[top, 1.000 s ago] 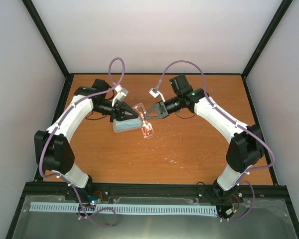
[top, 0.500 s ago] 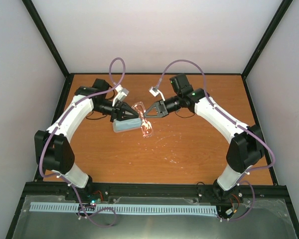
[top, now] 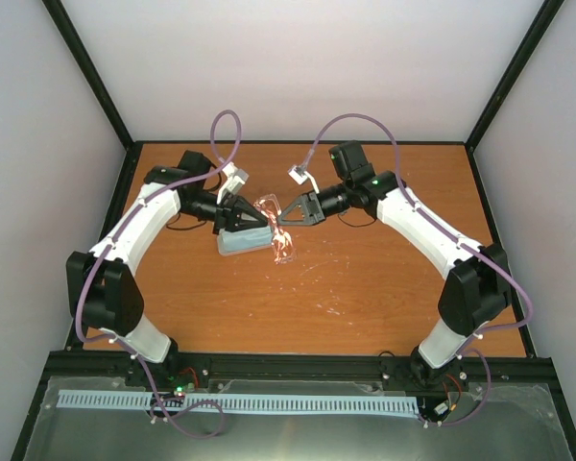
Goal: Organize the sunglasses
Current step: Fold the sunglasses.
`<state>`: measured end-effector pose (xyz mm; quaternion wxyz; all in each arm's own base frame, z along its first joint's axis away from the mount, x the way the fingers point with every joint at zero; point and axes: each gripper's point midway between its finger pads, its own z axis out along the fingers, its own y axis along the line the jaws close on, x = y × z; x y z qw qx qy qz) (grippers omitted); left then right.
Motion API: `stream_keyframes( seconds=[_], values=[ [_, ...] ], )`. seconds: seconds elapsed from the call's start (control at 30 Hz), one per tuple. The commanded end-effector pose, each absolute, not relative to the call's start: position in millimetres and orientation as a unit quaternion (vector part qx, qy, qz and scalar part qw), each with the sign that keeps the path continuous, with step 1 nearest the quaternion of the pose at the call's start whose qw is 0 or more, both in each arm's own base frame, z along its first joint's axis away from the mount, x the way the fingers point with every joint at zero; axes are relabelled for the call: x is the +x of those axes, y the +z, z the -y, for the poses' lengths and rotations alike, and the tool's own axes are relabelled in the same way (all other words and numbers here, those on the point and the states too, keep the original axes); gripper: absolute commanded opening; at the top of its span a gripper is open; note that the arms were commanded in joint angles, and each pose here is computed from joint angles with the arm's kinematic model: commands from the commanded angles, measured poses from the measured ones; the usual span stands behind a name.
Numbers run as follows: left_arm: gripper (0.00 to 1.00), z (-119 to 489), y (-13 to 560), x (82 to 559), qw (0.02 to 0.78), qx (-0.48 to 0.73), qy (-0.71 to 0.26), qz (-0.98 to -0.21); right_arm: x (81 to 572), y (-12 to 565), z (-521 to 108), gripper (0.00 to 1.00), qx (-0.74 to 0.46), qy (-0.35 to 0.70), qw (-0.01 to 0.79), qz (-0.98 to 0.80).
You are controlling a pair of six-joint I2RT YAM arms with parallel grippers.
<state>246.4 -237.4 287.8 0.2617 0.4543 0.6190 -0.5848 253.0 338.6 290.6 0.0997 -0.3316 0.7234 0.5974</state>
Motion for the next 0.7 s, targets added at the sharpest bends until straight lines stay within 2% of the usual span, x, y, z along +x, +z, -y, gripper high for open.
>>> stream_keyframes(
  seconds=[0.0, 0.43, 0.67],
  values=[
    [0.01, 243.5, 307.3, 257.0, 0.286, 0.461, -0.592, -0.595, 240.3, 303.0, -334.6, 0.04, -0.347, 0.606, 0.103, -0.708],
    [0.01, 245.3, 300.1, 262.9, 0.277, 0.454, -0.596, -0.602, 241.9, 310.4, -335.7, 0.05, -0.349, 0.610, 0.113, -0.702],
    [0.01, 244.7, 302.6, 260.6, 0.277, 0.455, -0.597, -0.599, 244.8, 304.6, -337.0, 0.11, -0.341, 0.609, 0.109, -0.708]
  ],
)
